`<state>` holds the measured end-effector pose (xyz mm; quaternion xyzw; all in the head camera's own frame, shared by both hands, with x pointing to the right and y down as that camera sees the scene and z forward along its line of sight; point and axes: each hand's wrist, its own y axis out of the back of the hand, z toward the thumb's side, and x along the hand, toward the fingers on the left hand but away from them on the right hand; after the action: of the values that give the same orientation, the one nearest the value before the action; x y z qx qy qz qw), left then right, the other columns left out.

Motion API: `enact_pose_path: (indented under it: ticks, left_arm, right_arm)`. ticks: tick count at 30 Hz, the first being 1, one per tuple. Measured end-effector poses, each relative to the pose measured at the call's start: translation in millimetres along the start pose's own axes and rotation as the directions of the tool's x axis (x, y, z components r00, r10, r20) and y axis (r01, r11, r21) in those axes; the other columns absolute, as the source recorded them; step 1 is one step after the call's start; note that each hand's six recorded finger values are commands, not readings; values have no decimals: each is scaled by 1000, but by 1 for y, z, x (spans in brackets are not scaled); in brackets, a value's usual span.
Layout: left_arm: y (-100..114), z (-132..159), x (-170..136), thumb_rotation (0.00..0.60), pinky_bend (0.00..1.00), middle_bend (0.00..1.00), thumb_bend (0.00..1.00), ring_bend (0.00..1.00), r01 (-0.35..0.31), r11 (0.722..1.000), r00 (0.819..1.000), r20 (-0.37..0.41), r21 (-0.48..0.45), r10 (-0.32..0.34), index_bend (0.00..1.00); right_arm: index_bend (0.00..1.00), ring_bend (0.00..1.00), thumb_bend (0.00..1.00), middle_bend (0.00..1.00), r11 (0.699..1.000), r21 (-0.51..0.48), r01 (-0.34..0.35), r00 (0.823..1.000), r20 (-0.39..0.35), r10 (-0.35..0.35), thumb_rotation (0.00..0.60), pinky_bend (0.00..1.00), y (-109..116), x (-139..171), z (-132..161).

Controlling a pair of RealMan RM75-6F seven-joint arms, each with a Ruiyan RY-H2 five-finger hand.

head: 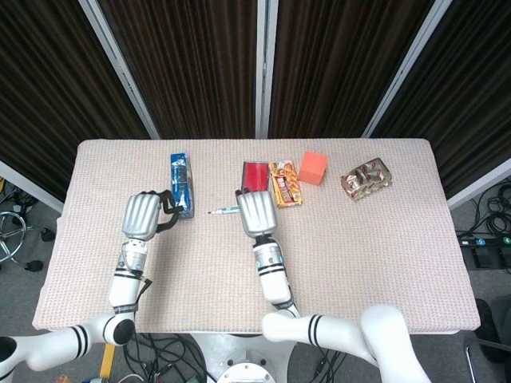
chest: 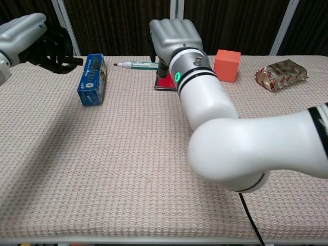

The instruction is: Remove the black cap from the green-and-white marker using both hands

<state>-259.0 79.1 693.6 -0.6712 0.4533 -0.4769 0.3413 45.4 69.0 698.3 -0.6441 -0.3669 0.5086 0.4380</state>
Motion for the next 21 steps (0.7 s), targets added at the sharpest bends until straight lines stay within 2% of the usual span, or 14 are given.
enact_pose_path:
  ticks: [5,9,12,14,17,19,21]
  left_arm:
    - [-14,-15,-16,600,573,656,374,572,58,997,997,-38,-48,-60,633]
    - [-37,-24,-40,600,573,656,372,572,123,988,989,-67,-92,-130,632]
    - [-59,-25,-55,600,555,639,371,550,185,974,978,-71,-129,-196,613]
    - [-70,-24,-61,600,502,585,327,489,222,964,970,-64,-147,-233,563]
    - [-79,-22,-63,600,381,443,215,358,257,952,963,-45,-165,-267,455]
    - [-82,-21,-62,600,308,357,171,286,272,947,959,-34,-170,-281,387]
    - [-81,-22,-59,600,262,314,147,250,264,949,961,-32,-171,-274,356]
  right_arm:
    - [640,655,285,605,999,-4,-34,999,26,34,600,844,-7,23,-35]
    - [641,653,267,605,997,20,-80,996,39,79,600,844,-21,43,-59]
    - [641,651,199,590,992,29,-123,991,51,121,600,844,-34,54,-71]
    - [617,635,124,562,988,26,-152,987,53,151,600,844,-42,57,-74]
    - [452,558,32,491,980,24,-196,979,56,194,600,833,-52,60,-77]
    - [278,451,6,423,974,25,-227,972,64,225,600,780,-58,61,-81]
    - [176,362,0,362,968,23,-251,966,70,249,600,716,-61,62,-83]
